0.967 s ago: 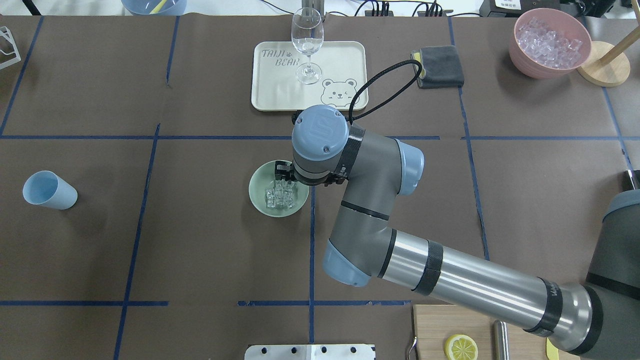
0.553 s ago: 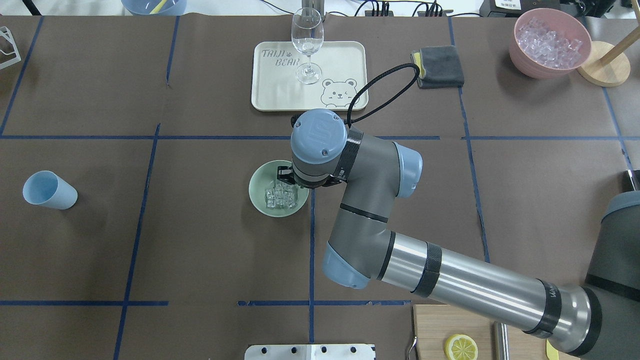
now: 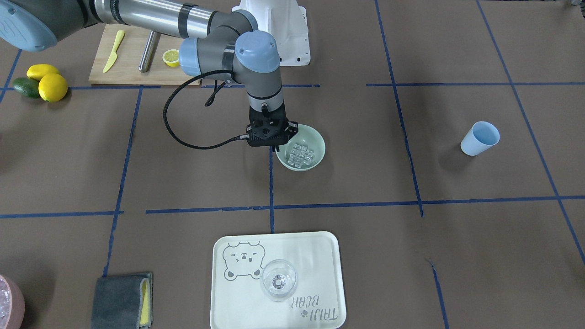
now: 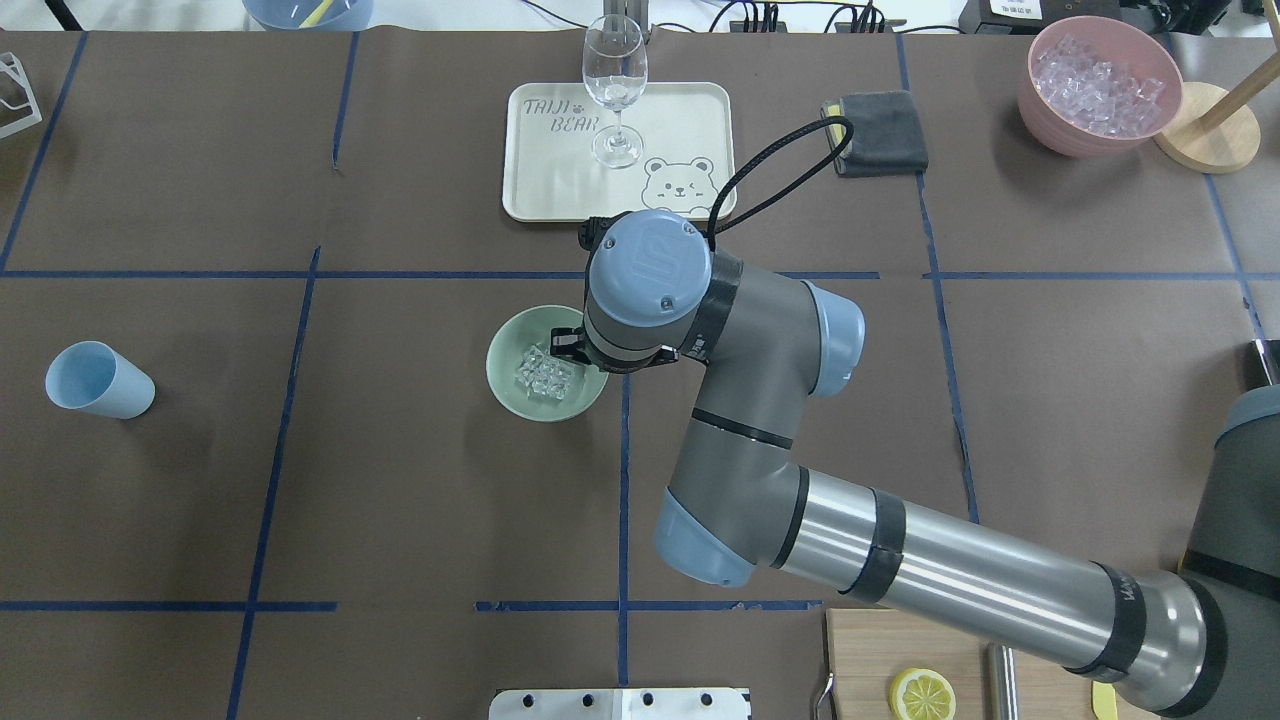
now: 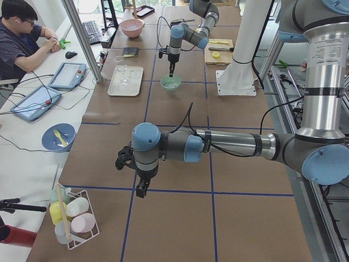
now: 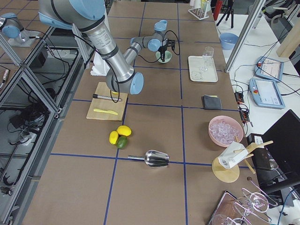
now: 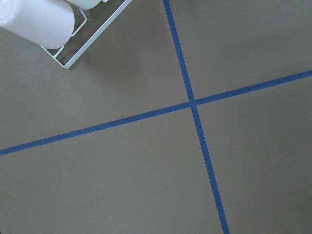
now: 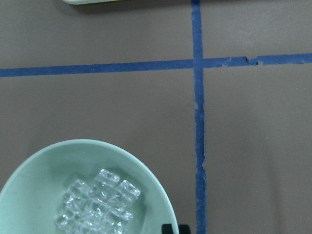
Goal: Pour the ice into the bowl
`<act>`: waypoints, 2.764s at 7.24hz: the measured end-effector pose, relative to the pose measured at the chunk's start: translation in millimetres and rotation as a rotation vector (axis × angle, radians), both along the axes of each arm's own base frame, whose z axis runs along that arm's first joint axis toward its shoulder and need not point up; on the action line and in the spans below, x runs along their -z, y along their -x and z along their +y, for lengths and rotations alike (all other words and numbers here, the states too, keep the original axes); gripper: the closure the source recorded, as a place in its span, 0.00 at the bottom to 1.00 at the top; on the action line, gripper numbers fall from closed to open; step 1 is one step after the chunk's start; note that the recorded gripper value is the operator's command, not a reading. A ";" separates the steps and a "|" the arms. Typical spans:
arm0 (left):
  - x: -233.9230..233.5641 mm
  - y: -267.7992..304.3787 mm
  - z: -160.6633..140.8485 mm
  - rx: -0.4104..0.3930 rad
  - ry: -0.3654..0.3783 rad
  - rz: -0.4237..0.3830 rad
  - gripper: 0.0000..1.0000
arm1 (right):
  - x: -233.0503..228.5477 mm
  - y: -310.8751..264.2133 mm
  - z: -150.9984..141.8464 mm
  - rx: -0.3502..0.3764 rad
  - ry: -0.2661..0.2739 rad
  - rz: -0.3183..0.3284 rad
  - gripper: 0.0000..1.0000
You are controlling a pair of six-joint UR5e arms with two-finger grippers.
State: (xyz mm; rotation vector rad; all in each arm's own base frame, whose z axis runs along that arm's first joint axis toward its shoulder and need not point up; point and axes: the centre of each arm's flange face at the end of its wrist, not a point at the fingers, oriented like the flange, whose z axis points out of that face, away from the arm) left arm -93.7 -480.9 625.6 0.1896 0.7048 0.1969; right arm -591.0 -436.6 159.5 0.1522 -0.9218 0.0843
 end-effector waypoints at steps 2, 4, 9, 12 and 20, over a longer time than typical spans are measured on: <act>-0.3 -1.3 0.9 -0.001 0.005 0.022 0.00 | -2.2 -73.9 -12.9 0.008 -0.033 -0.062 1.00; -2.3 -5.3 7.2 -0.005 0.014 0.072 0.00 | -40.0 -172.4 -44.9 0.098 -0.082 -0.086 1.00; -3.4 -6.6 9.9 -0.007 0.015 0.085 0.00 | -256.3 -331.7 -46.6 0.227 -0.176 0.006 1.00; -3.6 -6.7 10.1 -0.007 0.015 0.085 0.00 | -353.5 -380.1 -7.7 0.206 -0.163 0.023 1.00; -8.3 -7.0 16.1 -0.010 0.020 0.085 0.00 | -437.3 -407.9 -1.7 0.169 -0.198 -0.005 0.00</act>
